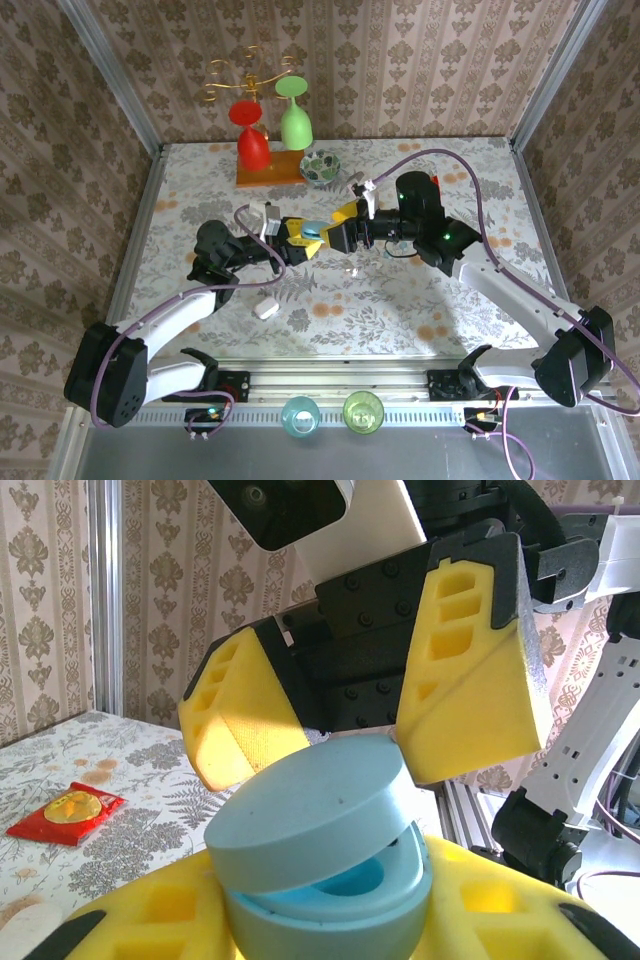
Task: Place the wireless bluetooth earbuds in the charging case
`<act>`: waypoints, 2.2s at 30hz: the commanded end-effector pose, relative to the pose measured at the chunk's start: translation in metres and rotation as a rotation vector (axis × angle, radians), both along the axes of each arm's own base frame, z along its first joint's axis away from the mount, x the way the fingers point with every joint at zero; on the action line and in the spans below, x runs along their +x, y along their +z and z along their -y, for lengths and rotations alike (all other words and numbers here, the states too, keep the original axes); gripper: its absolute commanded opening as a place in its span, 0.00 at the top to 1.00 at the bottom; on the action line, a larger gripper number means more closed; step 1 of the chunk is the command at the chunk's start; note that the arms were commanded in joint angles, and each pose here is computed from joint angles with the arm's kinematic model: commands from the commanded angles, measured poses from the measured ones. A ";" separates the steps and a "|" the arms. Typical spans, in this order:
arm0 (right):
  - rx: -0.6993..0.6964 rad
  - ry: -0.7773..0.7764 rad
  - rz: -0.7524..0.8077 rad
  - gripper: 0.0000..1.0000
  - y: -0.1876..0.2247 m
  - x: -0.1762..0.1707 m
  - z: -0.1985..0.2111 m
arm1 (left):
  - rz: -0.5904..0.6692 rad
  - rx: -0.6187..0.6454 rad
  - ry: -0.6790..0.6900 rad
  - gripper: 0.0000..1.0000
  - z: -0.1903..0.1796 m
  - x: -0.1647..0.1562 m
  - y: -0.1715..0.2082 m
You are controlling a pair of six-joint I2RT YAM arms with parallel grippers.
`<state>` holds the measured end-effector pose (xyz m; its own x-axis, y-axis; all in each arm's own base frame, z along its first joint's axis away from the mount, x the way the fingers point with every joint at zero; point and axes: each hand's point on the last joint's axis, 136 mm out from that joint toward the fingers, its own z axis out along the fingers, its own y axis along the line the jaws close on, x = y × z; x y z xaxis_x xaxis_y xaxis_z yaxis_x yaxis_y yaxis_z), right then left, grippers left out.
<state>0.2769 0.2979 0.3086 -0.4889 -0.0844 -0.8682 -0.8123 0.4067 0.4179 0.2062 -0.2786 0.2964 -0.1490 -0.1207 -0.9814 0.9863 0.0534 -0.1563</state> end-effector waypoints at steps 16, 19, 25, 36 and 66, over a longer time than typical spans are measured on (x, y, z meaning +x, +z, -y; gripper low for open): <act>-0.077 -0.055 0.195 0.37 0.006 0.020 0.009 | 0.077 -0.044 -0.128 0.78 0.004 -0.022 0.027; -0.072 -0.024 0.268 0.41 0.007 0.015 0.008 | 0.075 -0.055 -0.138 0.78 0.004 -0.023 0.029; -0.091 0.040 0.288 0.47 0.005 0.006 0.006 | 0.073 -0.058 -0.147 0.78 0.005 -0.022 0.031; -0.090 0.090 0.299 0.95 0.006 -0.003 0.004 | 0.088 -0.055 -0.151 0.78 0.007 -0.022 0.030; -0.091 0.060 0.380 1.00 0.024 -0.007 0.006 | 0.156 -0.016 -0.138 0.44 0.018 -0.022 0.020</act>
